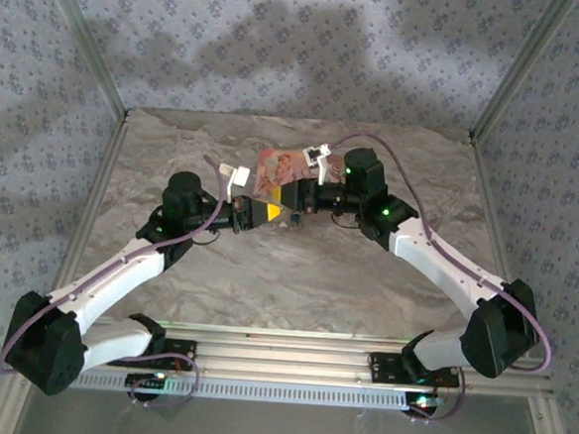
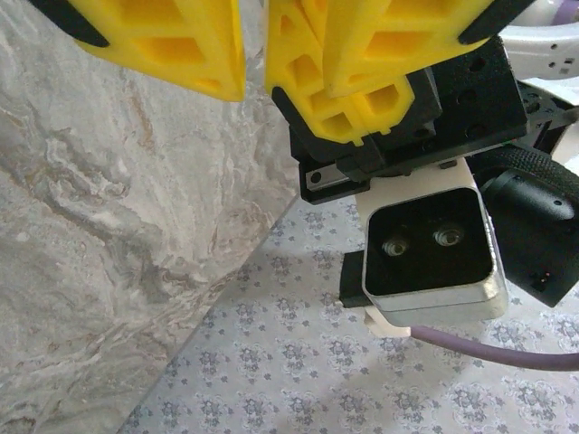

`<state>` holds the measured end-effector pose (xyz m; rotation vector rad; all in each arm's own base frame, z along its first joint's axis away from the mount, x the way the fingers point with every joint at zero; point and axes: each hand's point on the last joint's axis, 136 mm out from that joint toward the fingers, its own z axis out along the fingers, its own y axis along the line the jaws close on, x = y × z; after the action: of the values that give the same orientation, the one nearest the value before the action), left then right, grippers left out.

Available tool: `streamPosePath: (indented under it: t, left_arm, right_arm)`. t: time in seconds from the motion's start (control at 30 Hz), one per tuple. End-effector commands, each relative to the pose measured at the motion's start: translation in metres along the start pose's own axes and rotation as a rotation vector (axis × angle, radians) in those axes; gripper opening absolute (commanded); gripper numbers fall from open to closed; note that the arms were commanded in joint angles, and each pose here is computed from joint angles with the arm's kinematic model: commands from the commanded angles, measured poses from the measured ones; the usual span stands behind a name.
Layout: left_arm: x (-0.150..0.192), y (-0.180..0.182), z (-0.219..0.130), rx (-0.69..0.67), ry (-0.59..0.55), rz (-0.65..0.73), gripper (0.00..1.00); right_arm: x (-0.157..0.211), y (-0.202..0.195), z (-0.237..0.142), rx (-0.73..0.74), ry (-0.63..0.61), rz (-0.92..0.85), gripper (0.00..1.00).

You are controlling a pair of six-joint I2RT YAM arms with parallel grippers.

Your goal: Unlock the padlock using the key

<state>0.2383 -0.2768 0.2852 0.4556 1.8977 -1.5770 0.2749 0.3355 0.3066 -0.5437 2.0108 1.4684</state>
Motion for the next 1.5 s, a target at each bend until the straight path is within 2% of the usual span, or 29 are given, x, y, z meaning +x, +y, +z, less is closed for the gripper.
streamPosePath:
  t: [0.0,0.27,0.53,0.63,0.77,0.83,1.07,1.47]
  left_arm:
    - [-0.011,-0.017,-0.005,0.02,-0.04,0.064,0.0]
    - [-0.011,-0.014,-0.011,-0.015,-0.038,0.081,0.0]
    - [-0.006,-0.008,-0.013,-0.057,-0.02,0.084,0.01]
    - [-0.006,-0.007,-0.015,-0.068,-0.017,0.089,0.1]
    - [-0.007,-0.008,-0.016,-0.075,-0.018,0.09,0.4]
    - [-0.007,-0.01,-0.015,-0.057,-0.019,0.094,0.44]
    - [-0.01,-0.028,-0.013,0.063,-0.034,0.116,0.44]
    - [-0.014,-0.025,-0.005,0.099,-0.048,0.082,0.37]
  right_arm:
    - [0.002,0.007,0.0,-0.039,0.009,0.007,0.23]
    - [0.004,0.007,-0.003,-0.035,0.013,0.001,0.0]
    - [0.007,0.006,-0.008,0.006,0.056,-0.101,0.0]
    - [0.005,0.01,-0.011,0.012,0.079,-0.143,0.0]
    - [-0.001,0.018,-0.014,-0.006,0.097,-0.191,0.0]
    - [-0.002,0.018,-0.014,-0.017,0.109,-0.193,0.0]
    - [-0.003,0.021,-0.013,-0.051,0.137,-0.195,0.0]
    - [0.0,0.025,-0.013,-0.079,0.137,-0.191,0.0]
